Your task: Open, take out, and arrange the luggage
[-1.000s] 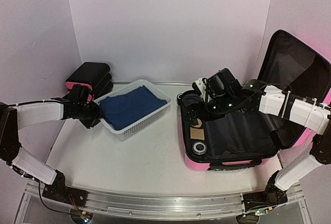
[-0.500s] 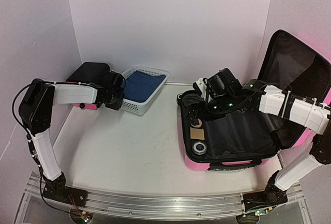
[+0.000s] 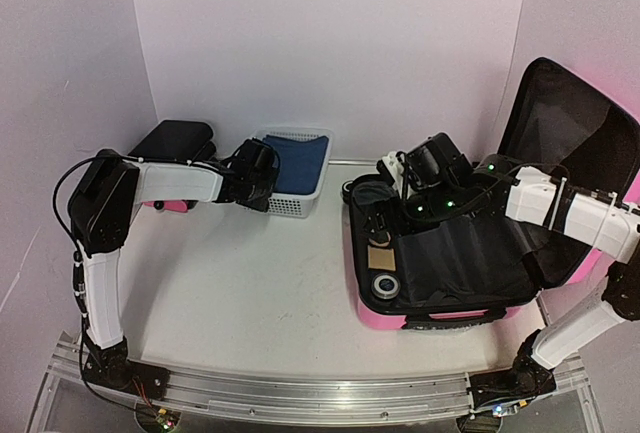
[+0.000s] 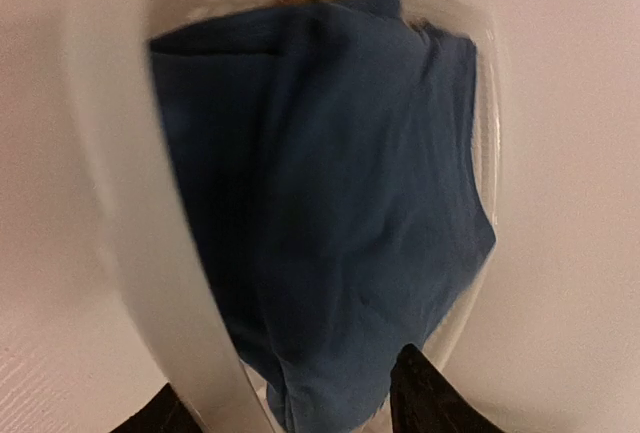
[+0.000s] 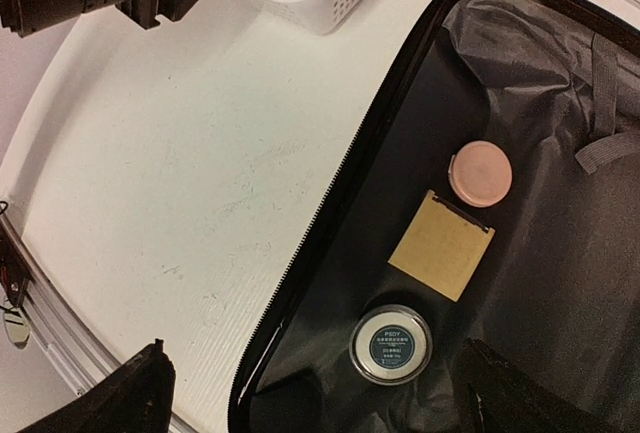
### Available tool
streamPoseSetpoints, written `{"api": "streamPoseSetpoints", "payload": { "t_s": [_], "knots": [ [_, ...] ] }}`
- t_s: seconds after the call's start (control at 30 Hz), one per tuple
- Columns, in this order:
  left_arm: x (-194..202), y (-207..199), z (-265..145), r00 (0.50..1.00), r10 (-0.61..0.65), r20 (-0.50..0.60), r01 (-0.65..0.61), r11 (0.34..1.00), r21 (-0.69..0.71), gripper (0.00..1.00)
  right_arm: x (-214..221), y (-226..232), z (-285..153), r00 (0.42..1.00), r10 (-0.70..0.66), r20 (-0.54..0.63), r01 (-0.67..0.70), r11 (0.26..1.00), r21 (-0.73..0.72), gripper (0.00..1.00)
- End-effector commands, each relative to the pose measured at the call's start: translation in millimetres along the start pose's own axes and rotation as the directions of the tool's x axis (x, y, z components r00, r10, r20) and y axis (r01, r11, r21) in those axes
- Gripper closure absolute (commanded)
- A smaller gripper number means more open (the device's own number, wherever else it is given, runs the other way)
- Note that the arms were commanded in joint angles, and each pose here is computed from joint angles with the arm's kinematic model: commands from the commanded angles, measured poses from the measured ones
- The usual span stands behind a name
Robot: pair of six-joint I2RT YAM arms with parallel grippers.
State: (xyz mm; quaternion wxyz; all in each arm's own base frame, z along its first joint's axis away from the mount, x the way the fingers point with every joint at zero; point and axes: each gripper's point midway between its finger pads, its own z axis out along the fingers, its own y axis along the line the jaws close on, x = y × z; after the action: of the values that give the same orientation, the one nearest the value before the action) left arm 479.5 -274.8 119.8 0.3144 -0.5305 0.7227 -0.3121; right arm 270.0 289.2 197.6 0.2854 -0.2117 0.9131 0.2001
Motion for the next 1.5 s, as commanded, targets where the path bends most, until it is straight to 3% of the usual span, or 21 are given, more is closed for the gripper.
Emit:
{"api": "streamPoseSetpoints", "payload": {
  "t_s": [0.0,0.07,0.13,0.23,0.27,0.3,0.4,0.47,0.6,0.67,0.73,0.93,1.0,1.1,1.2,1.27,1.33,1.47],
  "knots": [
    [54.0,-97.5,-50.4,0.957,0.215,-0.195,-0.136,0.926,0.353,0.3,-9.7,-1.6,-12.0,0.999,0.003,0.052,-0.003,1.0,-0.002,0.02],
    [78.8,-89.8,-66.5,0.875,0.413,-0.253,-0.286,0.862,0.419,0.25,-9.6,-2.0,-11.9,0.999,0.002,0.053,-0.002,1.0,-0.001,0.02],
    [91.9,-75.8,-92.3,0.758,0.583,-0.291,-0.399,0.769,0.5,0.2,-8.1,-3.2,-11.6,0.999,0.003,0.05,-0.003,1.0,0.002,0.02],
    [86.1,-47.3,-120.7,0.568,0.785,-0.246,-0.548,0.584,0.599,0.1,-6.9,-5.0,-11.7,0.999,0.003,0.049,-0.004,1.0,0.007,0.02],
    [76.5,-35.0,-124.9,0.529,0.81,-0.253,-0.563,0.558,0.609,0.08,-6.1,-5.1,-11.3,0.999,0.004,0.047,-0.004,1.0,0.007,0.02],
    [63.3,-22.1,-127.3,0.501,0.821,-0.275,-0.564,0.55,0.616,0.02,-5.2,-5.6,-10.8,0.999,0.004,0.044,-0.005,1.0,0.007,0.02],
    [9.0,4.0,-133.2,0.462,0.811,-0.359,-0.541,0.579,0.61,0.01,-2.8,-6.1,-8.8,0.999,0.003,0.036,-0.003,1.0,0.007,0.02],
    [-34.8,11.9,-136.8,0.443,0.83,-0.337,-0.618,0.556,0.556,0.01,-0.8,-6.5,-7.1,1.0,0.005,0.029,-0.006,1.0,0.006,0.02],
    [-125.7,8.1,-143.1,0.341,0.921,-0.188,-0.9,0.377,0.217,0.0,1.3,-5.6,-4.2,1.0,0.014,0.016,-0.014,1.0,-0.002,0.02],
    [-162.3,-2.6,-144.5,0.356,0.92,-0.163,-0.922,0.374,0.097,0.01,1.8,-4.3,-3.7,1.0,0.02,0.012,-0.02,1.0,-0.008,0.02],
    [-190.9,-13.2,-142.8,0.404,0.905,-0.133,-0.911,0.411,0.036,0.01,3.1,-4.6,-3.7,1.0,0.027,0.01,-0.027,1.0,-0.008,0.02],
    [-254.9,-41.9,-140.9,0.566,0.824,0.003,-0.823,0.566,-0.06,0.27,4.8,-5.2,-5.8,0.999,0.04,0.012,-0.04,0.999,-0.009,0.02],
    [-266.5,-49.0,-135.1,0.619,0.785,0.02,-0.784,0.62,-0.046,0.27,5.1,-6.1,-6.3,0.999,0.039,0.013,-0.039,0.999,-0.006,0.02],
    [-283.4,-54.4,-125.0,0.632,0.773,0.061,-0.766,0.635,-0.106,0.25,6.2,-7.8,-7.0,0.999,0.034,0.015,-0.034,0.999,0.0,0.02],
    [-318.0,-46.9,-112.1,0.681,0.727,0.087,-0.709,0.684,-0.172,0.24,6.4,-8.1,-7.2,0.999,0.03,0.015,-0.03,1.0,0.004,0.02],
    [-324.8,-54.1,-102.0,0.66,0.748,0.071,-0.738,0.663,-0.124,0.21,6.4,-7.9,-7.9,0.999,0.029,0.016,-0.029,1.0,0.002,0.02],
    [-326.9,-63.7,-95.1,0.619,0.784,0.051,-0.781,0.621,-0.063,0.1,7.1,-8.3,-8.5,0.999,0.028,0.016,-0.028,1.0,0.003,0.02],
    [-336.5,-80.9,-86.3,0.481,0.874,0.067,-0.872,0.485,-0.06,0.01,9.0,-9.5,-5.6,1.0,0.02,0.007,-0.02,1.0,0.009,0.02]
  ]
}}
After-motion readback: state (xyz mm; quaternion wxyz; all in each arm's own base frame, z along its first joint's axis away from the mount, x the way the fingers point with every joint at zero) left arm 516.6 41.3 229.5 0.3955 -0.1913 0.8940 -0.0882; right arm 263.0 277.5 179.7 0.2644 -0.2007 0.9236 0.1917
